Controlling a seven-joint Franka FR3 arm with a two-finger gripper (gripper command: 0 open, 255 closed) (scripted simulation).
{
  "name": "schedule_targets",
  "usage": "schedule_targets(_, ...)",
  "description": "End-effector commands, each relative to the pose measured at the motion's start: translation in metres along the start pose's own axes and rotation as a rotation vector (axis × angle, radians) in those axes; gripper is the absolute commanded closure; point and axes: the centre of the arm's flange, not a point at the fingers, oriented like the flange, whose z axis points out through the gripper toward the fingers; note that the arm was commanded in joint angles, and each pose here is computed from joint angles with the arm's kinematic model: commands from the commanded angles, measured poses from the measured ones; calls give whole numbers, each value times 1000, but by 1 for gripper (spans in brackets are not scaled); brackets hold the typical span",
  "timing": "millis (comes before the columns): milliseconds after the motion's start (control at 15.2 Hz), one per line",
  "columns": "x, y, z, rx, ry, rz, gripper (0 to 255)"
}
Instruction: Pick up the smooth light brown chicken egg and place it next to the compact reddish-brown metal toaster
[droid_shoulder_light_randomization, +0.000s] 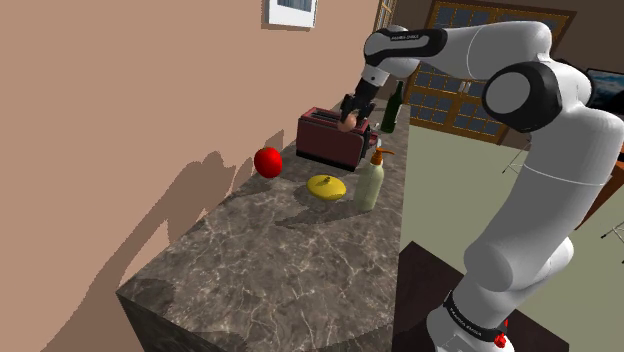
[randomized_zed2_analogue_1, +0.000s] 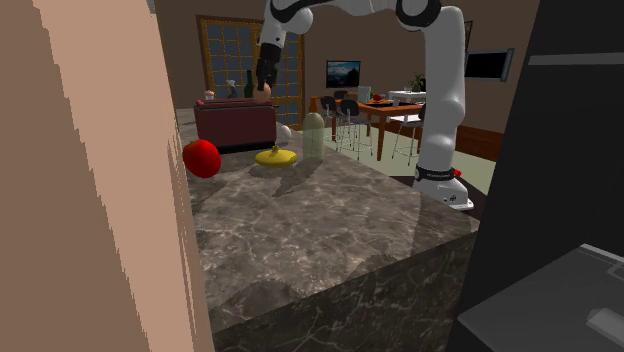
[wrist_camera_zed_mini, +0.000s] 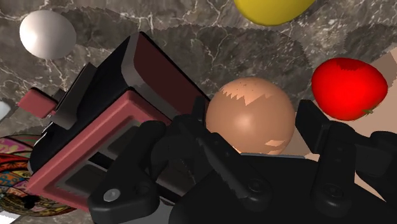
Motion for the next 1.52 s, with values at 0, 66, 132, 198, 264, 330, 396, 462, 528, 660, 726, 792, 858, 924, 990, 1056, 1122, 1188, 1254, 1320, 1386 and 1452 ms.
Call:
schedule_targets(0,-2,4,11,0,1,0,255)
schedule_targets(66,-2,5,16,0,1,0,255)
schedule_targets(132,-3,6,21,0,1,0,255)
schedule_targets(198,-4,7,26,0,1,0,255)
schedule_targets(264,-5,9,31,0,1,0,255)
schedule_targets(330,-6,10,36,0,1,0,255)
schedule_targets(396,-6,11,41,0,1,0,255)
schedule_targets(462,-7,12,46,0,1,0,255)
schedule_targets(528,-8,14,51,0,1,0,255)
schedule_targets(660,-10,16,62,0,1,0,255)
schedule_targets(726,-10,18,67,0,1,0,255)
schedule_targets(792,-11,19,72,0,1,0,255)
schedule_targets(858,-12,20,77,0,1,0,255)
schedule_targets(924,-13,21,82,0,1,0,255)
schedule_targets(990,-14,23,87,0,1,0,255)
schedule_targets(1056,-14,24,92,0,1,0,255)
schedule_targets(1122,-15,25,97,0,1,0,255)
schedule_targets(1188,-16,26,102,0,1,0,255)
schedule_targets(1254,-17,28,107,0,1,0,255)
schedule_targets(1320,-18,29,112,0,1,0,255)
schedule_targets(1386,-18,30,117,0,1,0,255)
schedule_targets(1452,-19,31,122,0,1,0,255)
